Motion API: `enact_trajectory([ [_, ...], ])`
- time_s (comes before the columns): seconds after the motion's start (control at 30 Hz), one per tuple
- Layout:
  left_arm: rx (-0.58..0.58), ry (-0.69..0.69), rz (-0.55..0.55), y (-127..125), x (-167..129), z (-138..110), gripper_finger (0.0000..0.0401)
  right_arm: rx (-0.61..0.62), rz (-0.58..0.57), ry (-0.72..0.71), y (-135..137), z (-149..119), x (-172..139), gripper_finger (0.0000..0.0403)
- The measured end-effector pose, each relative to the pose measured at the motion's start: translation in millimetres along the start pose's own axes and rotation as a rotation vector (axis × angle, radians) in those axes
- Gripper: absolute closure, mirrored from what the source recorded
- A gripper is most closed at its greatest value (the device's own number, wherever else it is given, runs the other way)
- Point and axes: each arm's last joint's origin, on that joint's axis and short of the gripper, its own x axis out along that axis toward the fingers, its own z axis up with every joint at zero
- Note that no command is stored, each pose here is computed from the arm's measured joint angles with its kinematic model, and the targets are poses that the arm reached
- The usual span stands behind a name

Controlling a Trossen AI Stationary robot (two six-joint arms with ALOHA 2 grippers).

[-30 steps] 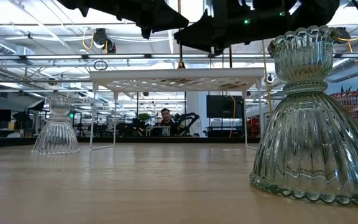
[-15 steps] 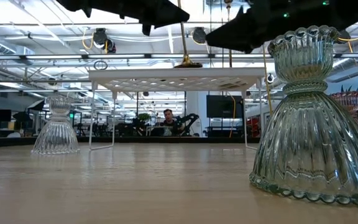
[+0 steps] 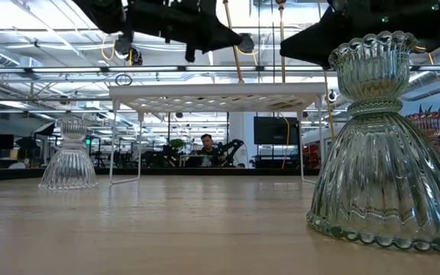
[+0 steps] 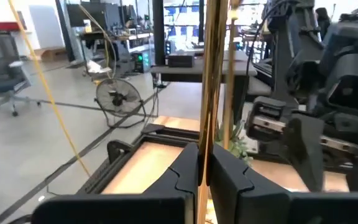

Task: Pick & Place candle stick holders
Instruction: Put the left gold candle holder on the shelf, then put the gold candle holder on the shelf

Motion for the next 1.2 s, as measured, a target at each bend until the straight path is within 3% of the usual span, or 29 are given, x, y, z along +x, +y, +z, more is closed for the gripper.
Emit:
enact_trajectory([
  [0.17, -0.024, 0.034, -0.065, 7.8, 9.1, -9.7, 0.0382, -0.007, 0.0, 0.012, -0.8, -5.4, -2.8, 0.0271],
  [0.67, 0.036, 0.056, -0.069, 8.9, 8.3, -11.1, 0.0367, -0.02, 0.024, 0.003, -2.0, -1.5, -10.9, 0.0271],
  [0.87, 0.058, 0.082, -0.069, 8.9, 8.5, -14.7, 0.032, -0.06, 0.154, 0.02, -1.9, 4.2, -24.8, 0.0263],
  [1.07, 0.063, 0.083, -0.069, 9.1, 8.3, -14.6, 0.0275, -0.066, 0.394, 0.036, 0.4, 7.1, -38.4, 0.0213],
  [1.2, 0.063, 0.08, -0.067, 9.7, 8.3, -14.3, 0.0256, -0.069, 0.478, 0.088, 0.2, 4.1, -45.6, 0.018],
])
